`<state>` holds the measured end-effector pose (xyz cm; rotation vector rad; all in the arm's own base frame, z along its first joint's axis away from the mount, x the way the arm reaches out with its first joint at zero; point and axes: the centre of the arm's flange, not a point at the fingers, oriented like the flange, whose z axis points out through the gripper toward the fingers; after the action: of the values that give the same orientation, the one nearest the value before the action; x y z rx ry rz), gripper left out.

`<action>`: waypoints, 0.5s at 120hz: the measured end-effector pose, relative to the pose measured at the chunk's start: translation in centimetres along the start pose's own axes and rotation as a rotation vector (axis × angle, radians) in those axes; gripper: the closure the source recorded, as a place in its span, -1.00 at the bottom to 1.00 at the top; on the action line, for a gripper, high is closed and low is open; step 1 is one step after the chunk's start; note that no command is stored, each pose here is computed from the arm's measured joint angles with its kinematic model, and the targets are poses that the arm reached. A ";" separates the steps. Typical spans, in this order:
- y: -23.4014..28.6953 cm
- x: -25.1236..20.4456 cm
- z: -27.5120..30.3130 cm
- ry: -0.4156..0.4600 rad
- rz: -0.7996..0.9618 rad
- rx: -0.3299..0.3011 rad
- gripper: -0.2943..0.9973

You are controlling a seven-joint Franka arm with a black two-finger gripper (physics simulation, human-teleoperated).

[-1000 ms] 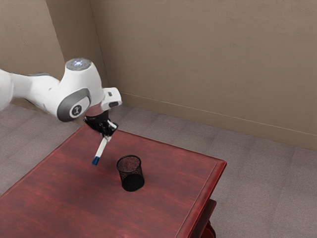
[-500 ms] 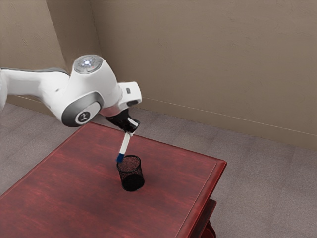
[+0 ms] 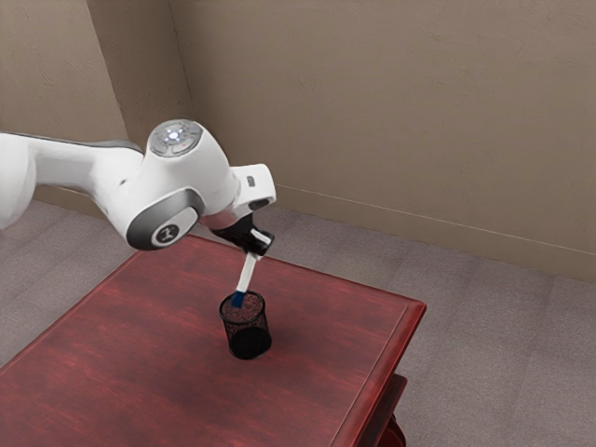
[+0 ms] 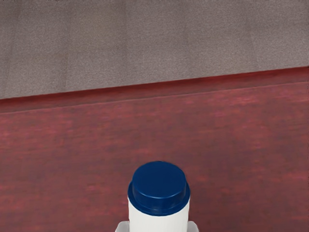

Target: Put the marker into the pen holder.

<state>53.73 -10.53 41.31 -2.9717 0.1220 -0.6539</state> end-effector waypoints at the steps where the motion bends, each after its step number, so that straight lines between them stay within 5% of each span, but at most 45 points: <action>1: 0.0 0.0 0.0 0.000 -0.001 0.000 0.49; 27: 0.0 0.2 -0.5 0.016 -0.014 -0.006 -0.15; 45: -2.6 4.0 -3.5 0.032 -0.084 0.018 -0.35; 60: -6.8 8.9 -8.2 -0.047 -0.214 0.029 -0.44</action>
<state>58.68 -5.33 53.12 -2.9947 -0.2094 -0.6007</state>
